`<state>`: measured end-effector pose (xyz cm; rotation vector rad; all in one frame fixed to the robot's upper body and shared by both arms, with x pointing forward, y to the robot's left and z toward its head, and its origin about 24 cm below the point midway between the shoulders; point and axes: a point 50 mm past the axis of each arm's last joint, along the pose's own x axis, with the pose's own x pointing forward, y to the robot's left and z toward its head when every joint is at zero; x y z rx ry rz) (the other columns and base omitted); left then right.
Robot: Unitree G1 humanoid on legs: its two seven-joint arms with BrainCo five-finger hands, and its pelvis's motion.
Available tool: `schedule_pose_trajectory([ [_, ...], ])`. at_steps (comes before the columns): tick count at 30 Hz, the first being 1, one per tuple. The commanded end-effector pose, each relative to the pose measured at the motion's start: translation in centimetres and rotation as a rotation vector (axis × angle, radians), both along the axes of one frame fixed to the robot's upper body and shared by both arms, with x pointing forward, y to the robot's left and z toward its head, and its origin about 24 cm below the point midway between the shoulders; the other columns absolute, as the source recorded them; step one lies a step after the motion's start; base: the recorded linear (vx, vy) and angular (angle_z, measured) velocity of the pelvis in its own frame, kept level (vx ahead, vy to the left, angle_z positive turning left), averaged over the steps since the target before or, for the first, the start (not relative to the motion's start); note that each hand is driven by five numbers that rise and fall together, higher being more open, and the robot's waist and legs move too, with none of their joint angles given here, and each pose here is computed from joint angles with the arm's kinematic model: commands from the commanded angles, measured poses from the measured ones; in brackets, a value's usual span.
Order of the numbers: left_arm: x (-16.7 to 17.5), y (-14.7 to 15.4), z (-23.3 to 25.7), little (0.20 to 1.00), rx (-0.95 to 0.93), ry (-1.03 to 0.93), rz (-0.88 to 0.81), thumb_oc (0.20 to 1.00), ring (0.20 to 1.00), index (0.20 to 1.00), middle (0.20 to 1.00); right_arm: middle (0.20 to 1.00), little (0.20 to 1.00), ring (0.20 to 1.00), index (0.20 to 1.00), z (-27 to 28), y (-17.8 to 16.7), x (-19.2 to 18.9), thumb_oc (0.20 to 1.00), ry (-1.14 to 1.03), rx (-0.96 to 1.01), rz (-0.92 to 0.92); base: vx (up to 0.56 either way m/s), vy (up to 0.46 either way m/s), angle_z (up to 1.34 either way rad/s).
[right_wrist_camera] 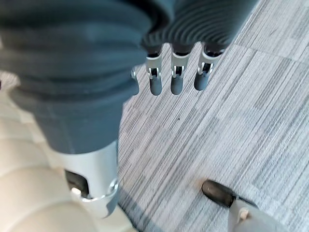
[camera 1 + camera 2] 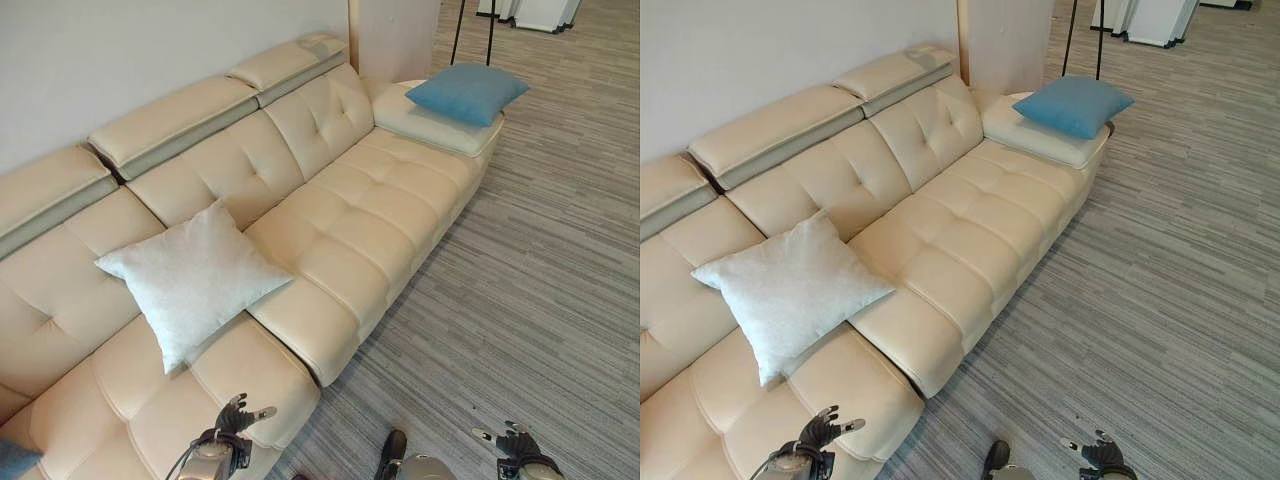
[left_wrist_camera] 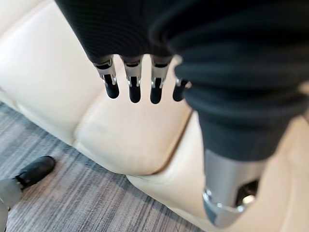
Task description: Pick up all the scattered cushions and arrange them neatly on the sofa.
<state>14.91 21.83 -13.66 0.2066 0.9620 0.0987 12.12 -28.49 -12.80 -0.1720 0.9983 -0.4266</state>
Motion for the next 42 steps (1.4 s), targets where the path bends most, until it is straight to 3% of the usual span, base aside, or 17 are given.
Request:
schedule_pose_trajectory([
  [1, 3.3, -0.5, 1.7, 1.000, 0.006, -0.127, -0.053, 1.000, 1.000, 1.000, 1.000, 1.000, 1.000, 1.000, 1.000, 1.1, -0.7, 2.3, 1.000, -0.083, -0.020, -0.010, 0.15, -0.203, -0.78],
  [13, 2.8, -1.3, 1.8, 1.000, -0.017, -0.139, -0.089, 1.000, 1.000, 1.000, 1.000, 1.000, 1.000, 1.000, 1.000, 1.6, -0.5, 3.1, 1.000, -0.116, -0.020, 0.030, 0.16, -0.055, -0.64],
  [27, 3.7, 0.5, 3.3, 1.000, 0.025, -0.204, -0.103, 1.000, 1.000, 1.000, 1.000, 1.000, 1.000, 1.000, 1.000, 1.8, 2.6, 5.4, 1.000, -0.164, 0.042, 0.162, 0.30, 0.135, -0.54],
  [42, 5.0, -0.4, 3.7, 1.000, 0.034, -0.222, -0.161, 1.000, 1.000, 1.000, 1.000, 1.000, 1.000, 1.000, 1.000, 1.3, 2.0, 4.3, 1.000, -0.136, 0.041, 0.076, 0.27, -0.035, -0.35],
])
